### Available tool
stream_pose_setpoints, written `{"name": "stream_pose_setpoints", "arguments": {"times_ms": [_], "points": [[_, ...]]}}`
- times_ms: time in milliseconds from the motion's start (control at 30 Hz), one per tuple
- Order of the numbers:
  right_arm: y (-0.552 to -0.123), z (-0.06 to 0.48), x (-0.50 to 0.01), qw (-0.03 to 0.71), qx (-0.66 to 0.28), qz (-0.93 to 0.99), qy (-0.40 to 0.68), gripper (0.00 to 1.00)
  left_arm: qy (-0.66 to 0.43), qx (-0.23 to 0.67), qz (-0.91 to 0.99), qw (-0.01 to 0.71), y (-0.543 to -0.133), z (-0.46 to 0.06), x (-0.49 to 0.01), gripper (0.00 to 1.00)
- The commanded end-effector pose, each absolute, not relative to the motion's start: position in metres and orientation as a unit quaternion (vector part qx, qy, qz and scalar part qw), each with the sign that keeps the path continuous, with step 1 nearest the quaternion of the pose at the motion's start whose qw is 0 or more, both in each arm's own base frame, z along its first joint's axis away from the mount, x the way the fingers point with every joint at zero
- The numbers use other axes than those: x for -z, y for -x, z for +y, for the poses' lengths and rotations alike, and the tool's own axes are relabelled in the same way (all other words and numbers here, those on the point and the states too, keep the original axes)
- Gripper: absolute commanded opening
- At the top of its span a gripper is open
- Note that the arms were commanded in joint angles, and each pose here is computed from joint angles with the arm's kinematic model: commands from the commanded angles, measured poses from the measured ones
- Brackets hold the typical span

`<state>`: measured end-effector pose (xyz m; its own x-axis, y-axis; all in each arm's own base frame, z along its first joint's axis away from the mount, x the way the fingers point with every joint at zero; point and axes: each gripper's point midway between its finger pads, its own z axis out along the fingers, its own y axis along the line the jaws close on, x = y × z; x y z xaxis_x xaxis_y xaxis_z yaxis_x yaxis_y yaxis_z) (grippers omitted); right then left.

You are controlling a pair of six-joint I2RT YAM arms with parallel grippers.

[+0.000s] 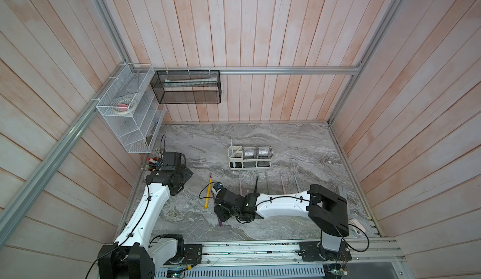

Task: Place the toothbrush into the toothbrush holder
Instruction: Pick up the toothbrush from the center of the board.

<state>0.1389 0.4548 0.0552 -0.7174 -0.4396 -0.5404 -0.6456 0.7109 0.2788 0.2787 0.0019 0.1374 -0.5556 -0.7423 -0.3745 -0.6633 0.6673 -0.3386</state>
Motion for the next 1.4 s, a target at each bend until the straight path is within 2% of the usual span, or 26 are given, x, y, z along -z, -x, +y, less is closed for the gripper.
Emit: {"name": "stream_pose_setpoints", "arguments": {"times_ms": [0,267,800,1100,1367], "points": [[-0.144,0.445,-0.037,0.216,-0.185,0.916,0.282,0.48,0.386,0.079,0.887,0.241,-0.272,0.001,-0.133,0.78],[-0.149,0.439,-0.025,0.22,-0.123,0.925,0.284,0.46,0.385,0.081,0.886,0.246,-0.271,0.002,-0.137,0.78],[-0.13,0.447,-0.021,0.211,-0.116,0.927,0.289,0.45,0.383,0.084,0.887,0.241,-0.271,0.0,-0.134,0.78],[-0.124,0.445,0.003,0.185,-0.102,0.931,0.299,0.3,0.382,0.086,0.888,0.242,-0.272,0.0,-0.134,0.78],[-0.13,0.434,0.001,0.19,-0.09,0.932,0.295,0.15,0.382,0.093,0.889,0.234,-0.273,-0.003,-0.13,0.78]]}}
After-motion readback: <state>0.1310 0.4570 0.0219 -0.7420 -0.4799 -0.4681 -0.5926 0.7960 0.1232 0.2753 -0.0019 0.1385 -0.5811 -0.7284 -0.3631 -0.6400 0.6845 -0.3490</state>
